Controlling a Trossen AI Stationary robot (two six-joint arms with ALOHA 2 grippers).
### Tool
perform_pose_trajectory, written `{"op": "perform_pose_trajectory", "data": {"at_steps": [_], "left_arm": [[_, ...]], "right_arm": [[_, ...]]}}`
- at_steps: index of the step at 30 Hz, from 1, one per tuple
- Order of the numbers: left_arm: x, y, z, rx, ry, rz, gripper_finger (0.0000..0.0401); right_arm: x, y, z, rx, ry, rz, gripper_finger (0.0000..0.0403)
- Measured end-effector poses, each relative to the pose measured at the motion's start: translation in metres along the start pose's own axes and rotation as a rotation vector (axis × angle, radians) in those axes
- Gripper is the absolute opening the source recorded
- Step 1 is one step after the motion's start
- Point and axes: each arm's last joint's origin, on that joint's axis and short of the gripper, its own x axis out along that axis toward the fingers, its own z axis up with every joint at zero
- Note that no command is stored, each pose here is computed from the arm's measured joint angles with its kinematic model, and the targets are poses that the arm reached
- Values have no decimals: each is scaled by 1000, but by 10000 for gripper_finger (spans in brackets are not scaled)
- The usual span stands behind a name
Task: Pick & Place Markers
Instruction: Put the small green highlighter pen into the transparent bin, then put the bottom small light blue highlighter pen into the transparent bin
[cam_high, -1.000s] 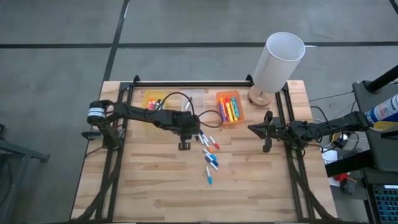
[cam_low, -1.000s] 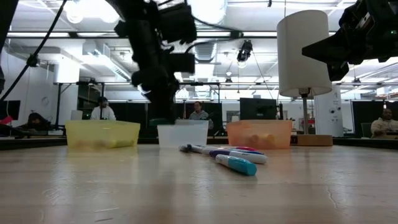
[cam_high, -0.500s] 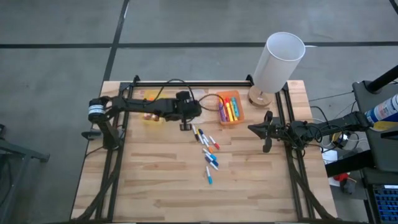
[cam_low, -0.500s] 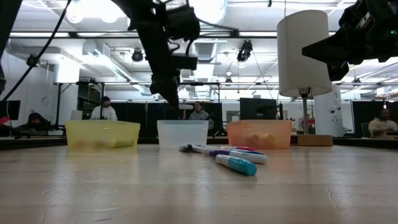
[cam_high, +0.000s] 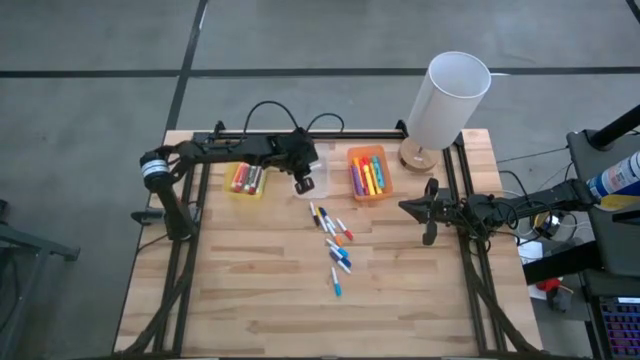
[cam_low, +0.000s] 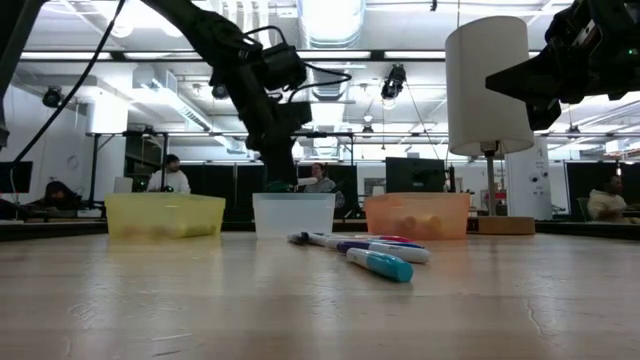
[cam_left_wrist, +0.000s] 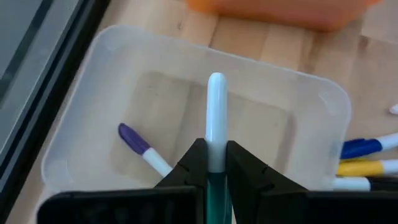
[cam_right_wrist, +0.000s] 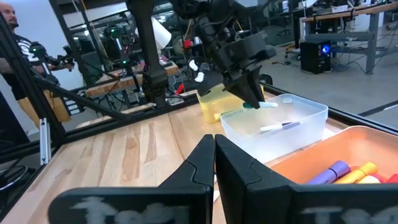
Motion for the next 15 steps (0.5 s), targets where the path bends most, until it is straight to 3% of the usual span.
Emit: {"op": "perform_pose_trajectory", "data": {"at_steps": [8,15], "left_arm": [[3,2,-4,-64,0,-14,36],[3,2,-2,-74,-19,-12,92]], "right_arm": [[0,0,0,0,0,0,9],[0,0,0,0,0,0,9]]}}
